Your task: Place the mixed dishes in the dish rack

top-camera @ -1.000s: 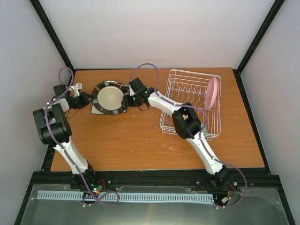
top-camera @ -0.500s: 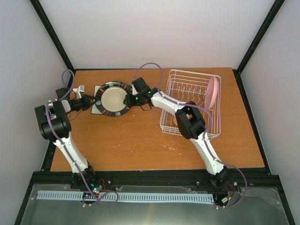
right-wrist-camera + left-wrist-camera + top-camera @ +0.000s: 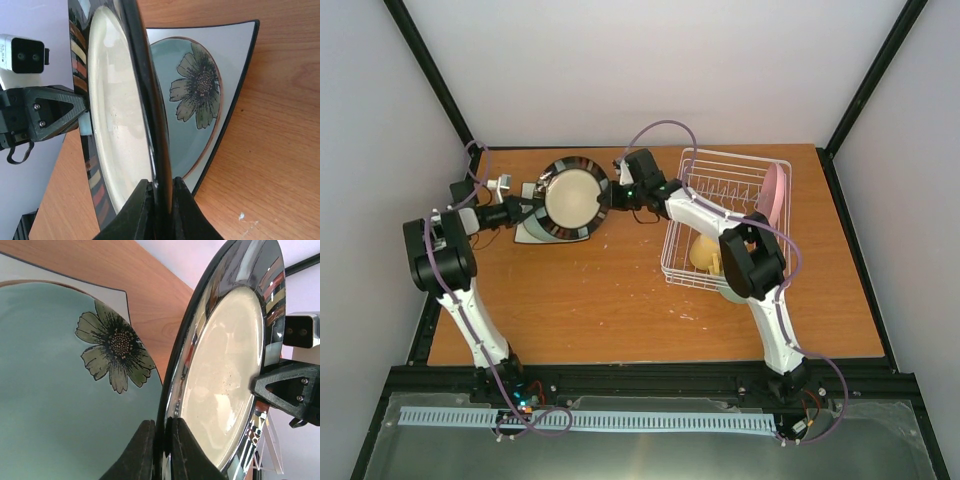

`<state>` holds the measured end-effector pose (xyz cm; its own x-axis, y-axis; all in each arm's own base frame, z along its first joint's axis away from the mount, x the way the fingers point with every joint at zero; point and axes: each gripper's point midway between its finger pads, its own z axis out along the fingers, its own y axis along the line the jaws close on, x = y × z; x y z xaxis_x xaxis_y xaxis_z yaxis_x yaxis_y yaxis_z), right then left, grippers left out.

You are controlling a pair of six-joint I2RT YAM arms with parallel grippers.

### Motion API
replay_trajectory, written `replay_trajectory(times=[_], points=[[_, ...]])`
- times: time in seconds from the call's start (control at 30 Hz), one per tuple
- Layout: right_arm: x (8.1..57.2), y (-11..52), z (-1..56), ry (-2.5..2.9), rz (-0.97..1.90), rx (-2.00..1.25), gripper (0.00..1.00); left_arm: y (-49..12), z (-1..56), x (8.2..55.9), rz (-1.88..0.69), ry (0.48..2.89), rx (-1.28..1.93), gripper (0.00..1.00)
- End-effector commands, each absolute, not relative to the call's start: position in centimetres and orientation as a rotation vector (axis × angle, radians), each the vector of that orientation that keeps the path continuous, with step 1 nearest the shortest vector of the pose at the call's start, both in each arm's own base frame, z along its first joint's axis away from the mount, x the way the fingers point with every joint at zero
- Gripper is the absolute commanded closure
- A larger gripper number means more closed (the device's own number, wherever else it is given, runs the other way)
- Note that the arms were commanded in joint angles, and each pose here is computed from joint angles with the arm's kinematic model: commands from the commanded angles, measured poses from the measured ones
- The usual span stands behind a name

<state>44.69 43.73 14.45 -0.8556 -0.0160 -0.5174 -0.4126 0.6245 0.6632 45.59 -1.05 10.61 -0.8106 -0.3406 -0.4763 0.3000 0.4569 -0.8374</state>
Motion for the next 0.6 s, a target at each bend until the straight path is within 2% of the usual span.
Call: replay_trajectory(times=[0.0, 0.07, 0.13, 0.17, 0.23, 0.27, 0.3, 0.57], points=[[41.9, 47.5, 19.6, 2.102, 1.180, -0.595, 0.97, -5.2, 13.1, 45.7, -1.453, 2.098, 0.078, 0.96], [41.8, 47.3, 20.3, 2.092, 1.177, -0.599, 0.97, -5.0, 13.2, 46.0, -1.423, 2.111, 0.060, 0.71], [41.8, 47.2, 20.8, 2.084, 1.174, -0.599, 0.97, -4.7, 13.3, 46.4, -1.388, 2.119, 0.050, 0.60], [41.8, 47.0, 21.1, 2.080, 1.171, -0.595, 0.97, -4.5, 13.5, 46.6, -1.374, 2.120, 0.048, 0.50], [41.6, 46.9, 21.3, 2.076, 1.173, -0.597, 0.97, -4.3, 13.7, 46.8, -1.345, 2.125, 0.045, 0.38], [41.5, 46.9, 21.5, 2.071, 1.176, -0.599, 0.97, -4.3, 13.9, 46.8, -1.339, 2.122, 0.052, 0.13], [41.4, 46.9, 21.5, 2.069, 1.178, -0.600, 0.97, -4.3, 14.1, 46.9, -1.329, 2.119, 0.055, 0.02], [41.3, 45.9, 22.3, 2.056, 1.178, -0.569, 0.97, -2.7, 16.4, 48.0, -1.131, 2.108, 0.037, 0.00]])
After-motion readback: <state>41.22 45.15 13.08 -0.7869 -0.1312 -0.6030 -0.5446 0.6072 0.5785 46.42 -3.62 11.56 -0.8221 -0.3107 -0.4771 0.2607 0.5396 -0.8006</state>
